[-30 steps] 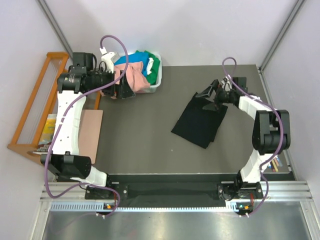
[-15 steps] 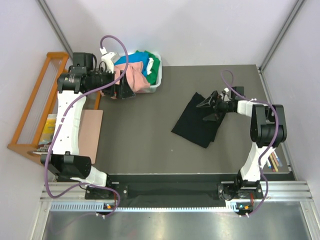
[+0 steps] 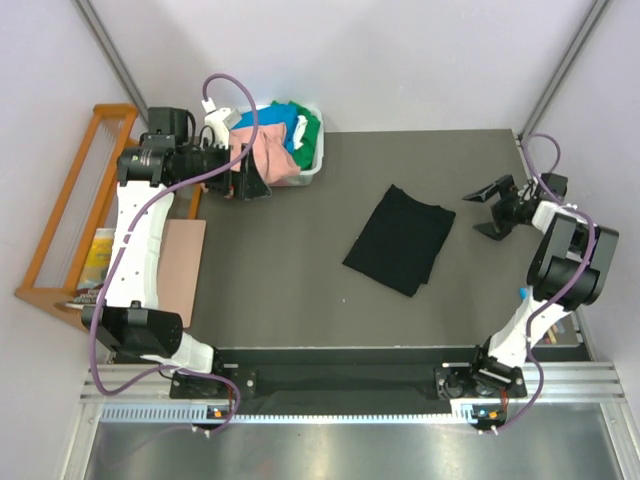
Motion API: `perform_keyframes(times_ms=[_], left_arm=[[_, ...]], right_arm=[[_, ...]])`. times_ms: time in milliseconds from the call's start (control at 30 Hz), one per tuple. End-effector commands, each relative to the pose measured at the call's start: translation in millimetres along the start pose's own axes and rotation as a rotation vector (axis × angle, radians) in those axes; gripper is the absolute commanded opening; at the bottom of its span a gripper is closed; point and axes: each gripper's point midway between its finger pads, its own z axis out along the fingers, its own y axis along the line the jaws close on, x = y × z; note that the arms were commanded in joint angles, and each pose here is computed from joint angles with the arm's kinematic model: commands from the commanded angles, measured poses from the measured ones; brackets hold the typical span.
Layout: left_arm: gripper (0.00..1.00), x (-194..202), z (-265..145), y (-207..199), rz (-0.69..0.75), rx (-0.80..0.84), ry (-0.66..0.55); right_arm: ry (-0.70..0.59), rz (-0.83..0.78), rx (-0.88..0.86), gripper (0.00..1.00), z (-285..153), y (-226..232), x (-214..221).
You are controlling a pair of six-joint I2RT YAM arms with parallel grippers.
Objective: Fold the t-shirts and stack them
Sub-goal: Fold the tshirt, then neatly place the folded tshirt to the corner
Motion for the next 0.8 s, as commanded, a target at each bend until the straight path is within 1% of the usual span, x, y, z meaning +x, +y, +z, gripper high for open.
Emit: perform_keyframes(times_ms=[0, 300, 367, 467, 500, 633, 667, 733, 767], left_arm=[[0.99, 2.2, -13.0, -10.8, 0.031, 0.010, -0.020], [0.99, 4.7, -11.0, -12.8, 0.017, 0.029, -0.011], [0.99, 4.4, -10.6, -12.6, 0.015, 0.029, -0.010], [0.99, 4.7, -10.1, -9.9, 0.018, 0.019, -0.004], [0.99, 5.1, -10.0, -9.0, 0.019, 0.015, -0.002], [0.99, 4.0, -7.6, -7.5, 0.016, 0.016, 0.000], [0.99, 3.7, -7.4, -7.2, 0.012, 0.016, -0.002], [0.99, 1.6, -6.4, -7.3, 0.012, 0.018, -0.008], [0.99, 0.4, -5.9, -7.0, 0.006, 0.020, -0.011]], right_arm=[[-0.045, -0.033, 0.047, 1.00, 6.6, -9.0, -19.8], [0.013, 0.003, -0.004, 1.00, 47.1, -19.3, -32.0], [0.040, 0.008, -0.046, 1.00, 55.4, -13.7, -30.0], [0.093, 0.006, -0.070, 1.00, 73.6, -17.3, -21.5], [0.114, 0.017, -0.063, 1.00, 80.8, -24.1, -16.3], [0.198, 0.032, -0.076, 1.00, 94.6, -27.3, 15.7], [0.219, 0.035, -0.061, 1.00, 95.1, -34.5, 28.6], [0.239, 0.002, -0.056, 1.00, 94.7, -28.1, 46.5], [0.252, 0.004, -0.044, 1.00, 93.3, -34.1, 58.8]])
